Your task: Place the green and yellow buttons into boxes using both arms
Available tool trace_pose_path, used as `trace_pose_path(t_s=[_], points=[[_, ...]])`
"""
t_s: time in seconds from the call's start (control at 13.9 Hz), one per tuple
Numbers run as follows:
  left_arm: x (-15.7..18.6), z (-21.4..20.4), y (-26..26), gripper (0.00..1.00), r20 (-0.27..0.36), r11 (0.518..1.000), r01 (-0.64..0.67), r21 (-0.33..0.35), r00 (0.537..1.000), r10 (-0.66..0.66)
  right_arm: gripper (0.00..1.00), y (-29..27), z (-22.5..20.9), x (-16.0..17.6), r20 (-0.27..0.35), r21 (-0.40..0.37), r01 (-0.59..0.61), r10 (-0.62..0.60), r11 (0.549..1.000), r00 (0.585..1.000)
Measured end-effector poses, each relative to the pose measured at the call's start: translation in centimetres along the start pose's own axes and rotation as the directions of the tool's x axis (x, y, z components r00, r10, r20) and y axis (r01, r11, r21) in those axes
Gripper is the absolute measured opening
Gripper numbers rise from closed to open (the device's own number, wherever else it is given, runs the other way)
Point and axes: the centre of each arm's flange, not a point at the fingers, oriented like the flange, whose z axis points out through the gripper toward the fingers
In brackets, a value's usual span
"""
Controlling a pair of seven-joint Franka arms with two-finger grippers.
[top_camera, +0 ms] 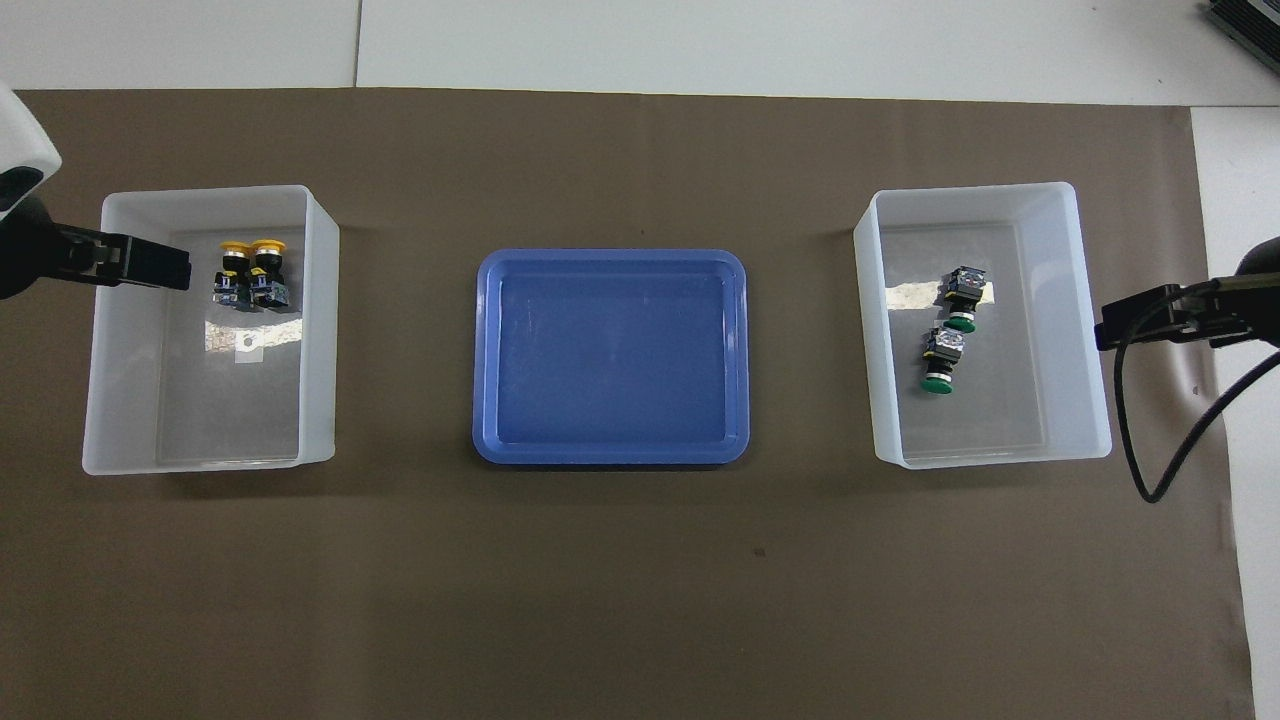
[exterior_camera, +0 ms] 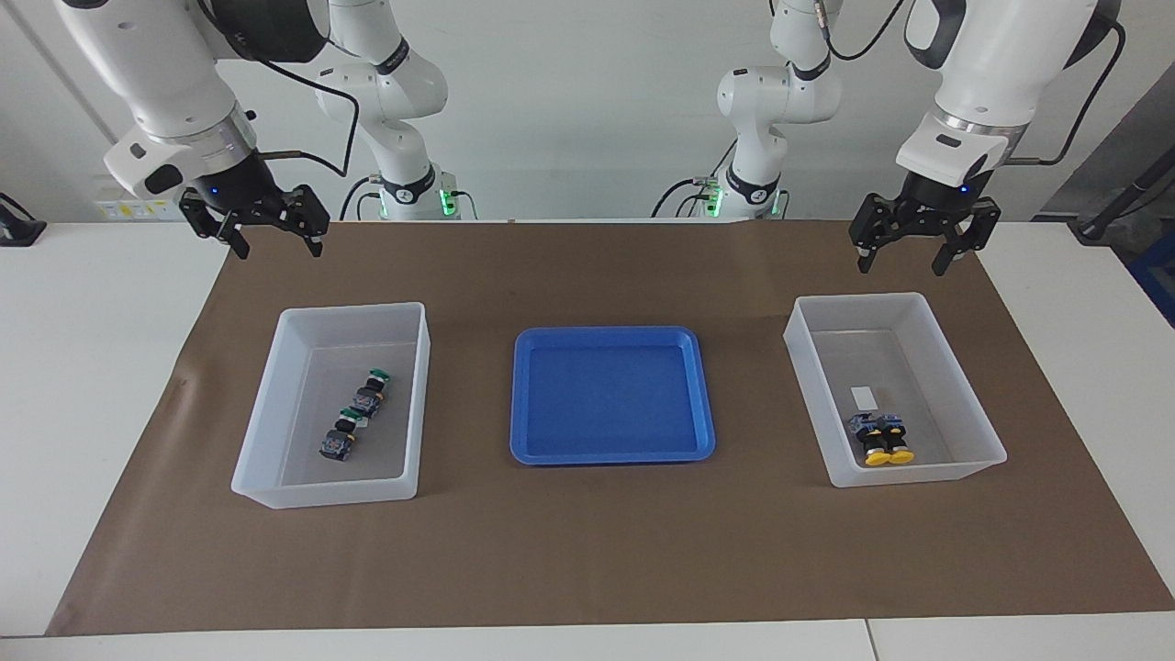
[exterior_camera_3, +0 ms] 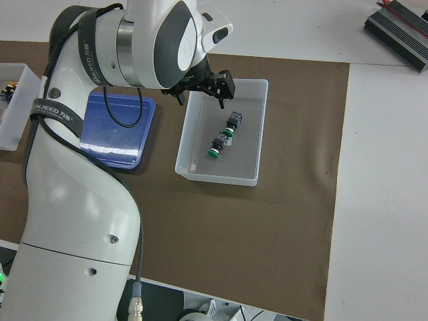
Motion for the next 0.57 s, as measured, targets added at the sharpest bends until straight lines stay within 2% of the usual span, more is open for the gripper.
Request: trace_pose_path(t_s=[0.57], points=[[-2.2,0.7,-4.0,1.0,0.035,1.0,-0.006,0.002,0.999,0.006,1.0,0.0,0.0,0.0,0.0,0.0,0.0,0.0,1.0,1.0]])
